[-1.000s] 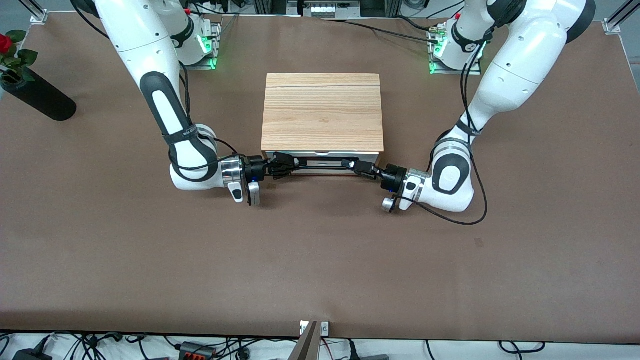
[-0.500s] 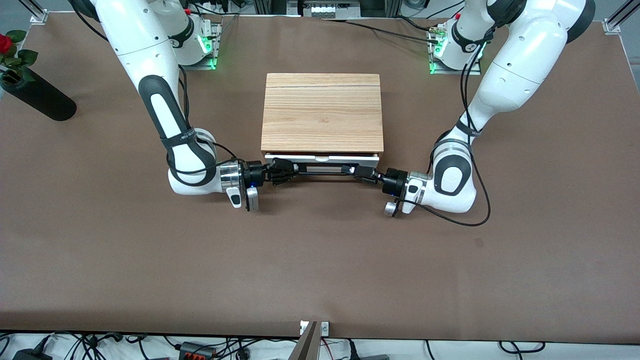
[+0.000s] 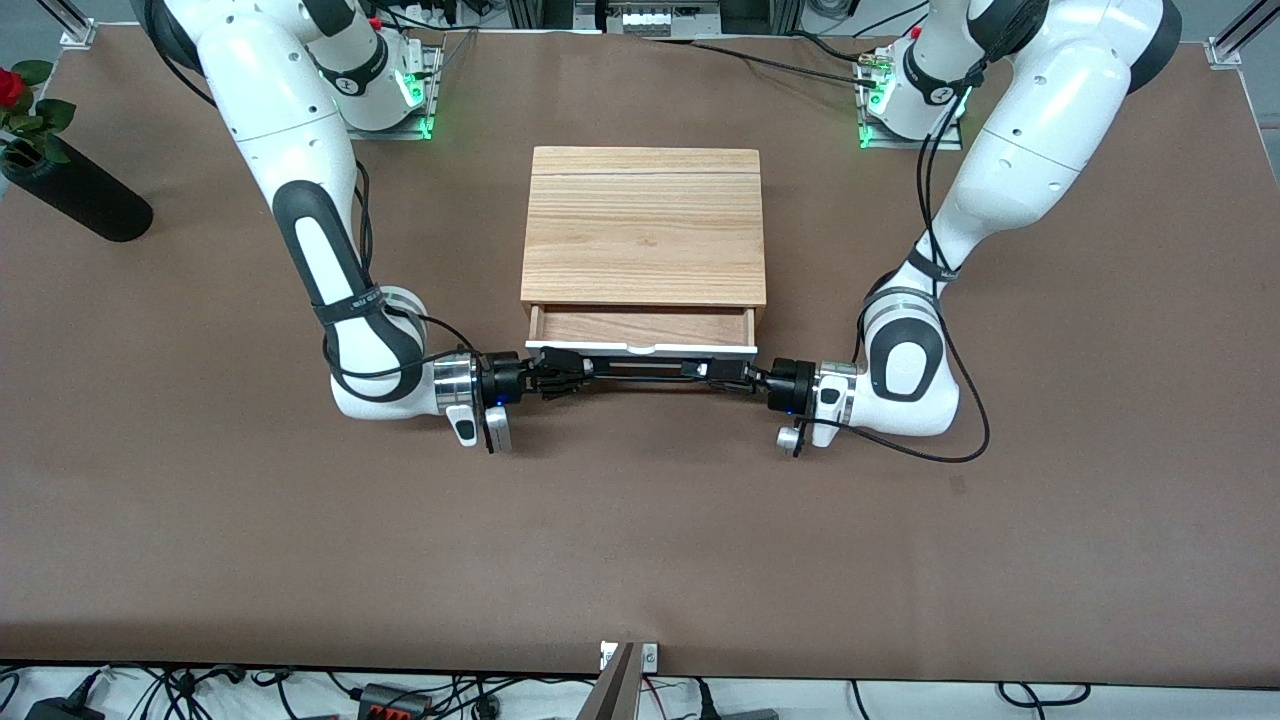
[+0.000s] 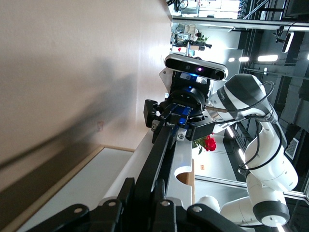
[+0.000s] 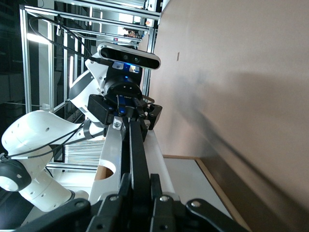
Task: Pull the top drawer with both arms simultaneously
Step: 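Pull the handle outward with both grippers to slide the drawer open, then open both grippers and draw them back from the handle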
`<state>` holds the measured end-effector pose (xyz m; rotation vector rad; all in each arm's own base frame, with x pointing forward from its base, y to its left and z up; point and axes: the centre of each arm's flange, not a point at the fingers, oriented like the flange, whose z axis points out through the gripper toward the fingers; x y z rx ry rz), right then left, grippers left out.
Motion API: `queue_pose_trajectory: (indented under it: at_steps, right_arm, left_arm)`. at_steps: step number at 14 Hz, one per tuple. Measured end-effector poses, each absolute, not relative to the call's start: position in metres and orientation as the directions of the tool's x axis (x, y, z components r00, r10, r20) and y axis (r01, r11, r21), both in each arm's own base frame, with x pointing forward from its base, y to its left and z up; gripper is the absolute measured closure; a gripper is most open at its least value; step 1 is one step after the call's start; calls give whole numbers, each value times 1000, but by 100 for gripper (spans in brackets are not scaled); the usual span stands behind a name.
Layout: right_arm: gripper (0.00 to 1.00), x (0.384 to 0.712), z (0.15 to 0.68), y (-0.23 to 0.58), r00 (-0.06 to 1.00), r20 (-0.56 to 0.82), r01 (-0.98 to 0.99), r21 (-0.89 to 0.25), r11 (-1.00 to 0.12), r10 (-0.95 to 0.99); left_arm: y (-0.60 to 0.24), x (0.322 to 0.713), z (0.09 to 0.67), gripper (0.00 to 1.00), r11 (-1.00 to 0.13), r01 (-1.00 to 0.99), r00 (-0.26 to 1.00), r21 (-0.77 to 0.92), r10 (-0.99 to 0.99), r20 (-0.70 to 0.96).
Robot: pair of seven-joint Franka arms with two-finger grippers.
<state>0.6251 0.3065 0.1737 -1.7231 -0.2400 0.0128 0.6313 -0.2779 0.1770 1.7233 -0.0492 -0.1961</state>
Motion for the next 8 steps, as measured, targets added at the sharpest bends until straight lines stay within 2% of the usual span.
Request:
queue_pose_trajectory:
  at_steps: [7, 8]
  right_arm:
    - [81, 641, 170, 305, 980, 124, 146, -980, -135, 156]
    - [76, 643, 169, 302, 979, 134, 156, -977, -144, 150]
  left_arm:
    - [-277, 646, 173, 79, -155, 66, 988, 986, -126, -86]
    - [-277, 646, 173, 79, -156, 67, 988, 986, -125, -87]
